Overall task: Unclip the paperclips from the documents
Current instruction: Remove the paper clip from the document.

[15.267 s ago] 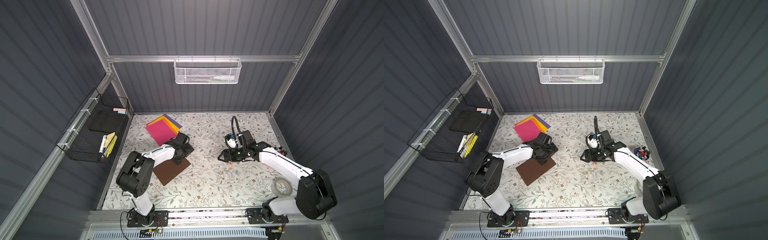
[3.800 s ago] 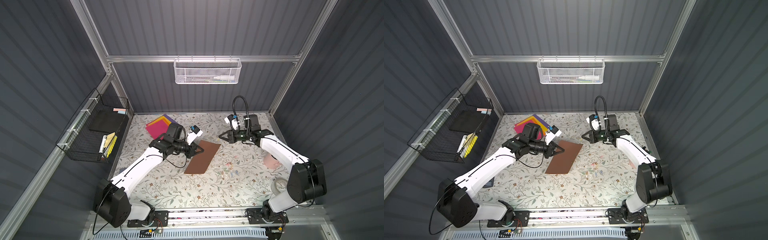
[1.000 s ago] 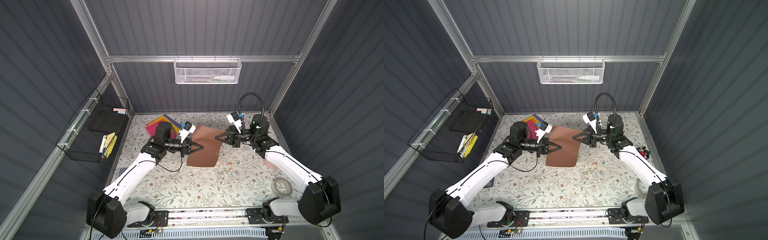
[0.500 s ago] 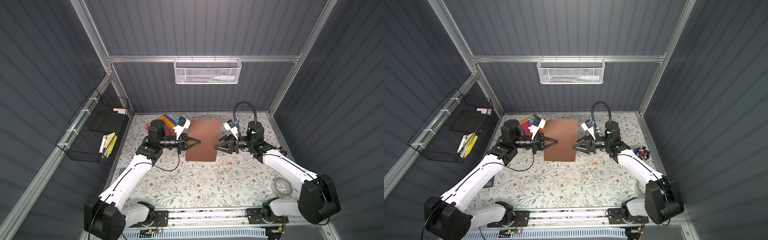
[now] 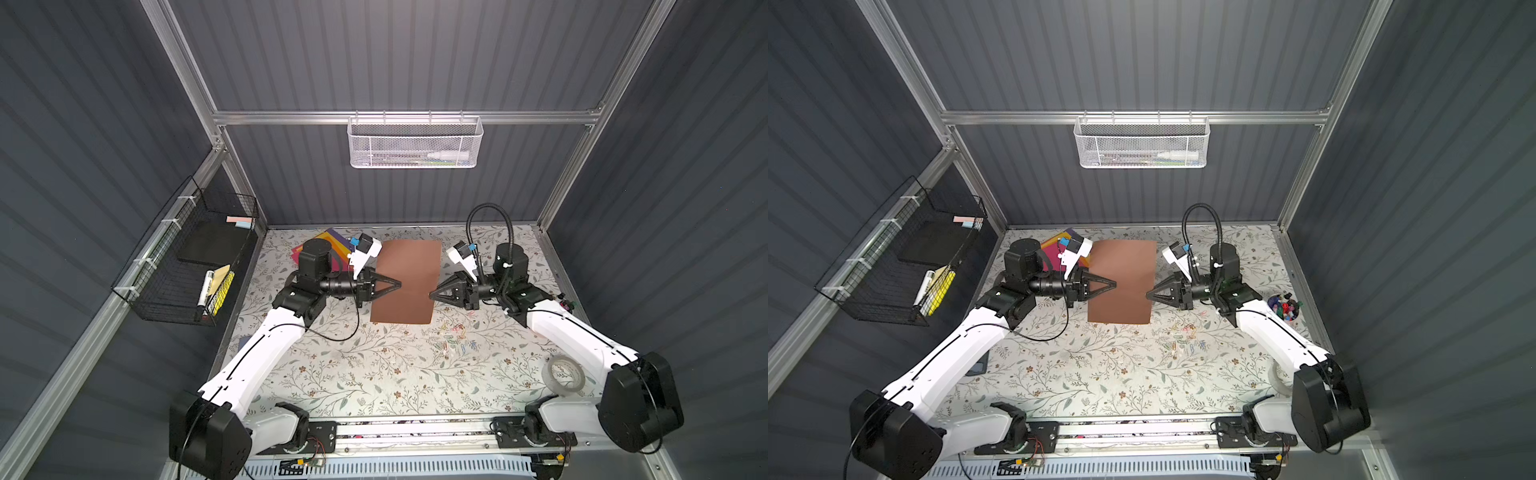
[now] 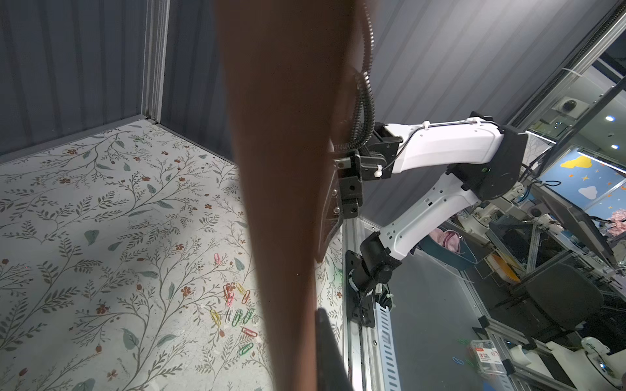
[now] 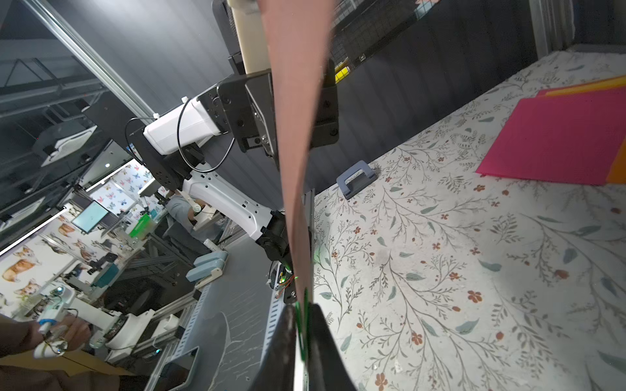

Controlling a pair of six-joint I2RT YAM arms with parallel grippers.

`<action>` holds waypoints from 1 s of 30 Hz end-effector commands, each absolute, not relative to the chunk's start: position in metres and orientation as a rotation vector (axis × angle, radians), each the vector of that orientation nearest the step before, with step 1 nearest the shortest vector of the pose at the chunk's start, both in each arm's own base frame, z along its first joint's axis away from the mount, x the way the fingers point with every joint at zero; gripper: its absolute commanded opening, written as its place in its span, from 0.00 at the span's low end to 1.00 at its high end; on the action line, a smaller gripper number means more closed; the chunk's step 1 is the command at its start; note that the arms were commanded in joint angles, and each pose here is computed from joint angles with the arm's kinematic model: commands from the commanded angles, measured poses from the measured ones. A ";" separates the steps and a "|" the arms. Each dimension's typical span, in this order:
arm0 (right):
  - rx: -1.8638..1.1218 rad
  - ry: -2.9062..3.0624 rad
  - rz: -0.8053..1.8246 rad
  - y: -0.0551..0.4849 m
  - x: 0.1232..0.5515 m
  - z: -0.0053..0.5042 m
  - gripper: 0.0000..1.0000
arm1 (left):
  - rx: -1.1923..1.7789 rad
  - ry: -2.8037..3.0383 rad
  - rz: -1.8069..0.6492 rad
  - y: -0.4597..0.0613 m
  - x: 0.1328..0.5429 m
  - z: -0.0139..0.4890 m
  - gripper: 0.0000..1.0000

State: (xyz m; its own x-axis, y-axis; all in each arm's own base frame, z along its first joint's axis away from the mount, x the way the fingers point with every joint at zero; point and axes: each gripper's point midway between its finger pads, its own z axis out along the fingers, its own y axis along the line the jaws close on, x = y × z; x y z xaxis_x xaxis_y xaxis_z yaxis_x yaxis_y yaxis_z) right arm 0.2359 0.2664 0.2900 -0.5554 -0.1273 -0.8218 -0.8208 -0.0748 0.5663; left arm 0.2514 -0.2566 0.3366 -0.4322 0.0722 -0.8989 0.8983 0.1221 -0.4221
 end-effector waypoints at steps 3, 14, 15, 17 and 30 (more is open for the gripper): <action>-1.043 1.657 1.670 0.265 0.233 0.293 0.05 | 0.967 1.634 -1.367 -0.254 0.255 0.346 0.00; -0.999 1.690 1.640 0.257 0.240 0.291 0.08 | 0.964 1.670 -1.330 -0.251 0.257 0.340 0.00; -0.996 1.693 1.640 0.257 0.240 0.290 0.08 | 0.961 1.672 -1.330 -0.251 0.257 0.340 0.00; -0.987 1.698 1.633 0.255 0.242 0.290 0.08 | 0.962 1.674 -1.329 -0.251 0.257 0.339 0.00; -0.889 1.811 1.547 0.246 0.258 0.271 0.07 | 0.919 1.717 -1.276 -0.248 0.269 0.333 0.00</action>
